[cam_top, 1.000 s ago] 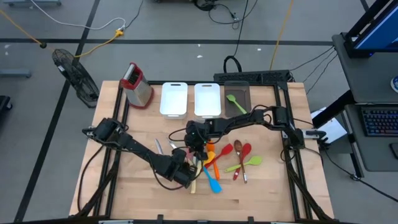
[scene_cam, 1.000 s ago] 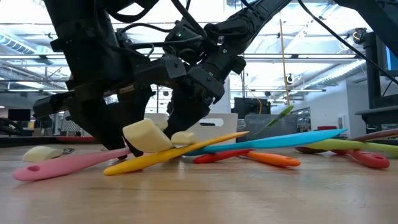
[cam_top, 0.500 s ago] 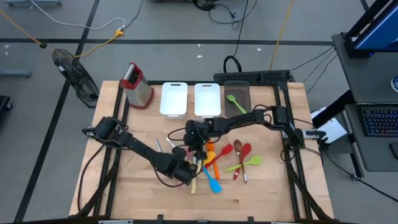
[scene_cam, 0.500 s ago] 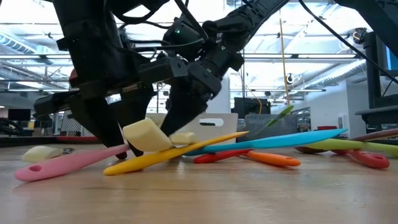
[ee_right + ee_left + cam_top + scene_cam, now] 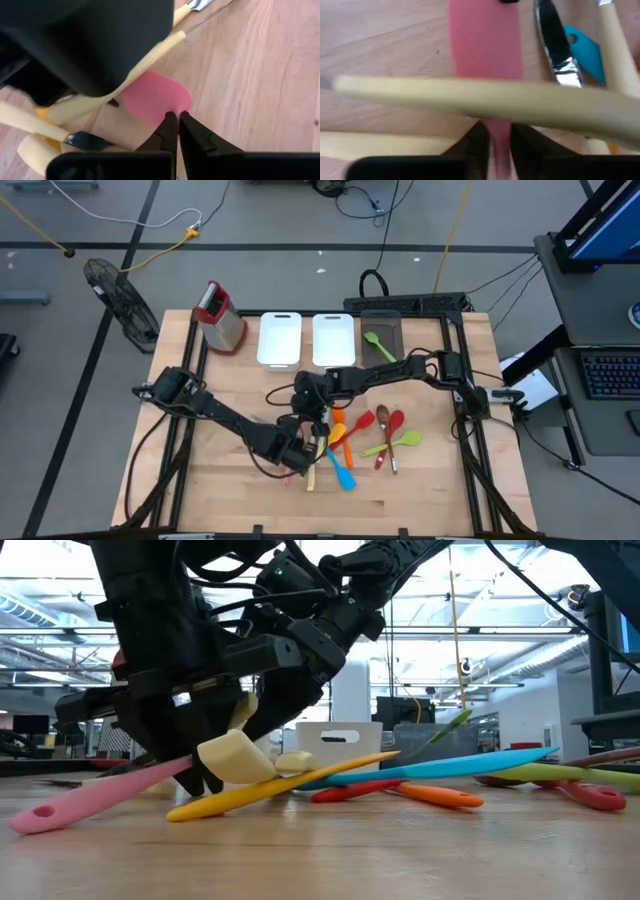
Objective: Pick & Place Kitchen Items
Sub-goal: Put the pink spatula into the black bin
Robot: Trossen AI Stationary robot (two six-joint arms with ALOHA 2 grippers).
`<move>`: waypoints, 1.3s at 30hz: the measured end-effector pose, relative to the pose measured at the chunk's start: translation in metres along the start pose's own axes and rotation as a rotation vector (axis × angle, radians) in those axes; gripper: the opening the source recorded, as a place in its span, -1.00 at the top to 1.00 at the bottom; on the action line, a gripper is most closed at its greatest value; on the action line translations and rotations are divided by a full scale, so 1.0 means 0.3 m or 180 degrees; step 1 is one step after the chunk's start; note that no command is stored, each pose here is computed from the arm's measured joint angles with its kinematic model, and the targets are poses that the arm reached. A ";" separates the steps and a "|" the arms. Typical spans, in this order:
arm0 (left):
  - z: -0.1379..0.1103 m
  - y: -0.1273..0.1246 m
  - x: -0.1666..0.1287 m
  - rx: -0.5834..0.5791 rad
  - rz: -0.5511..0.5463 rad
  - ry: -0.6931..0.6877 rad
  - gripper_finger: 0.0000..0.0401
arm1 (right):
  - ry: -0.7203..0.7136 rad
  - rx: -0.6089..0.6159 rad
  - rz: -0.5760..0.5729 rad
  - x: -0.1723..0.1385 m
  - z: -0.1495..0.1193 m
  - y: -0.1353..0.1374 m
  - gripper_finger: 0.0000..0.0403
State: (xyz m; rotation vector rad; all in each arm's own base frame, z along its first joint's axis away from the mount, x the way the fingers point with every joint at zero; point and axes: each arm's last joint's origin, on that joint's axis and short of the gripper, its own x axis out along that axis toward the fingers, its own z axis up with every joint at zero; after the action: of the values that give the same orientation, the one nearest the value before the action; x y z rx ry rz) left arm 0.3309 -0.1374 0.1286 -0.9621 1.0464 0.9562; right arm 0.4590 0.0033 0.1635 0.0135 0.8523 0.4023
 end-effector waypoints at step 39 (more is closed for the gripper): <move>0.014 0.006 -0.313 0.0180 -0.0968 0.0543 0.98 | 0.0600 -0.0120 -0.0436 -0.218 -0.016 -0.043 0.43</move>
State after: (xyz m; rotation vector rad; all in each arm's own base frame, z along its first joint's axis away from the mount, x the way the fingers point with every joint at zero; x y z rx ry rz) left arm 0.3097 -0.1481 0.2196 -1.1329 1.0266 0.5994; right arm 0.4213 -0.0322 0.2059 -0.1188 1.0250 0.2936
